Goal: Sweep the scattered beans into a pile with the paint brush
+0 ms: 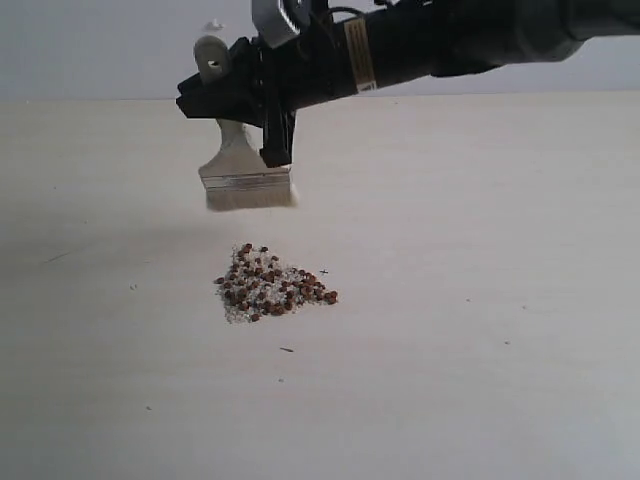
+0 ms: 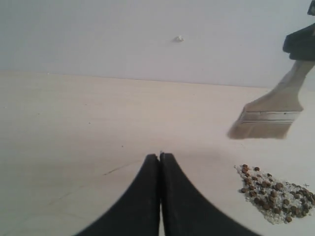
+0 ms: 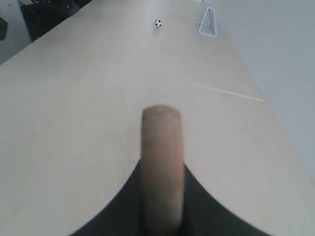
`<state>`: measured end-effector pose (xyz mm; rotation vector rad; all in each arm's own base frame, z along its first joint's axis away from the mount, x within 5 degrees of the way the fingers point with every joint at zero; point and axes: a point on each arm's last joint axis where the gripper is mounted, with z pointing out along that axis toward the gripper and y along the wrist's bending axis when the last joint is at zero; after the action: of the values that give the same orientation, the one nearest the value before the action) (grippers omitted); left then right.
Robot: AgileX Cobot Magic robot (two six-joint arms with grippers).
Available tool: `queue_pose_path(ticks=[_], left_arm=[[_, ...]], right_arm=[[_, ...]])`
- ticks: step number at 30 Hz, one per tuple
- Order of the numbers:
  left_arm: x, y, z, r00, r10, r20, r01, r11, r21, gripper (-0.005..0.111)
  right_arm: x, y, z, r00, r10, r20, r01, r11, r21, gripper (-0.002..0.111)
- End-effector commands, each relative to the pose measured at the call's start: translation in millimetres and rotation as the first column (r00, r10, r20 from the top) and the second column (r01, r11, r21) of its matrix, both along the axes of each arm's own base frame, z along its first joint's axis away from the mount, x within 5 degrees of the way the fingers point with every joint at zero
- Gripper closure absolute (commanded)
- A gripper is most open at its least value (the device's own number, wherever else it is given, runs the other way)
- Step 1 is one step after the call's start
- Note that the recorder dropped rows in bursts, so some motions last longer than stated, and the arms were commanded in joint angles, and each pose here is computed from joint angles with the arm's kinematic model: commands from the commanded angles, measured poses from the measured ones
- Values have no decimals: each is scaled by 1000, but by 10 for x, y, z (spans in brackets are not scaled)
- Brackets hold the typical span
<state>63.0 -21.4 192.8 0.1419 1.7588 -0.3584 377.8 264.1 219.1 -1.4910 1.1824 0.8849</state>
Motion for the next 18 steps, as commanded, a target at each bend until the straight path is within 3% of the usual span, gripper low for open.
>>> queue_pose_path(ticks=[1,6,18], left_arm=[[-4,-4,8,1000,-4,4,4,1000,-16,107],[-4,-4,8,1000,-4,4,4,1000,-16,107],[-4,-4,8,1000,-4,4,4,1000,-16,107]], right_arm=[[192,40,-313,992,-91,83,83,993,87,108],[229,27,-611,993,-114,3,114,993,-38,108],[10,15,-481,956,12,-295,-34,997,-73,108]])
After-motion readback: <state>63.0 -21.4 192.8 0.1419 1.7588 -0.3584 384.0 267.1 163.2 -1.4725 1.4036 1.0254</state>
